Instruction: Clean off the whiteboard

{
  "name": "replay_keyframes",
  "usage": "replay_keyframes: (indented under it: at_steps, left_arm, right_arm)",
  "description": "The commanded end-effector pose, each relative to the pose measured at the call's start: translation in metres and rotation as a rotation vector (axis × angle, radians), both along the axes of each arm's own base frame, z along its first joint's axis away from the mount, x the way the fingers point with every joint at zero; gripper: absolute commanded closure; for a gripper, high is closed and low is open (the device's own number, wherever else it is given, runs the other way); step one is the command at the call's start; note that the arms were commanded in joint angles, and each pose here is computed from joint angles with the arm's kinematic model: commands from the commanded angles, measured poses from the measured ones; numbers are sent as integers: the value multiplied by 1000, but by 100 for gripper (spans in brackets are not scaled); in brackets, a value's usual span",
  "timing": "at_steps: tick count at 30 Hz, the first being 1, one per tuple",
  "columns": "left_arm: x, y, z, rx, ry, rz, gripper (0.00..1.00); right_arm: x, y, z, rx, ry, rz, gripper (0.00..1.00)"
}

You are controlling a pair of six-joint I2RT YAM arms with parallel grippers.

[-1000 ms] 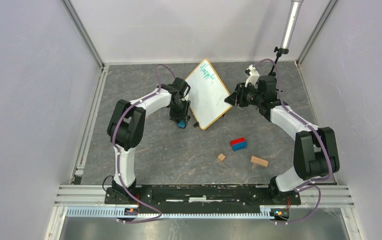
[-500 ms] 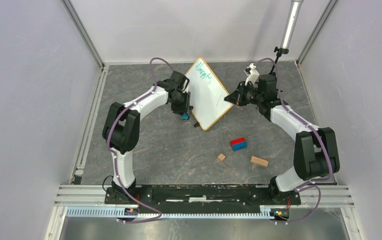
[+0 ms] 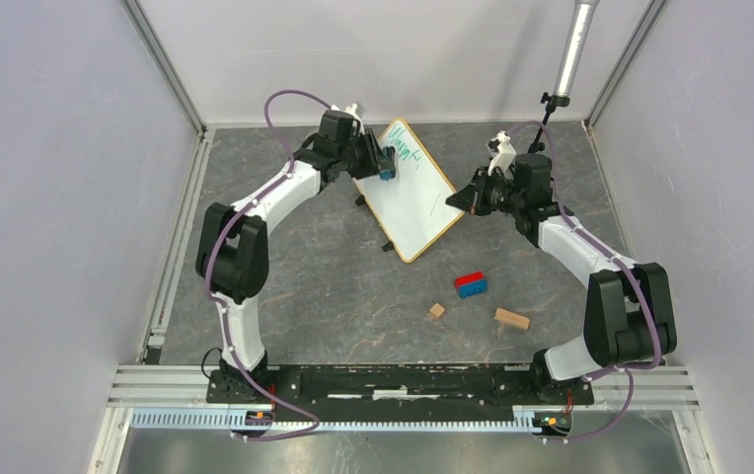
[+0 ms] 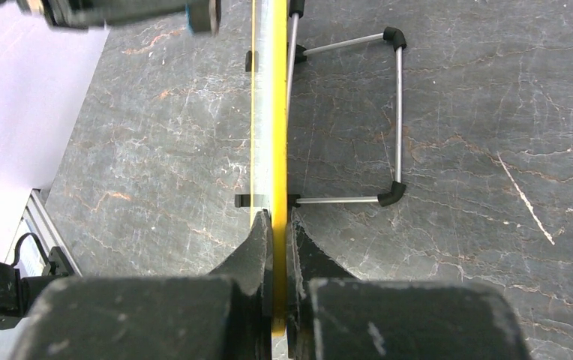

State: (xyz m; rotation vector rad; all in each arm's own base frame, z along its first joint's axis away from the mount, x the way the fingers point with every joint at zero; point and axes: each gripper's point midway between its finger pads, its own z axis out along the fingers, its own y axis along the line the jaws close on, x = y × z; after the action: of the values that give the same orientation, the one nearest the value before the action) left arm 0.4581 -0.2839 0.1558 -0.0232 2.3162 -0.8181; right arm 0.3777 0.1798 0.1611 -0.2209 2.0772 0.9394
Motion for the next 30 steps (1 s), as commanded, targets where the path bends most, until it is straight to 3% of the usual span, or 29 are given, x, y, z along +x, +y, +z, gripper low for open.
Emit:
replay_keyframes:
  at_steps: [1, 8, 14, 21, 30]
  left_arm:
    - [46, -25, 54, -216, -130, 19, 64]
    - [65, -39, 57, -262, -125, 2, 48]
    - [70, -40, 64, -253, -133, -2, 28]
    - [75, -23, 52, -209, -100, 98, 46]
    - [75, -29, 42, -224, -56, 100, 61]
  right_arm:
    - [2, 2, 4, -24, -67, 38, 100]
    - [3, 4, 9, -19, -77, 42, 100]
    - [4, 4, 10, -17, -80, 44, 100]
    - [4, 5, 11, -20, -85, 44, 100]
    - [5, 9, 9, -33, -86, 49, 100]
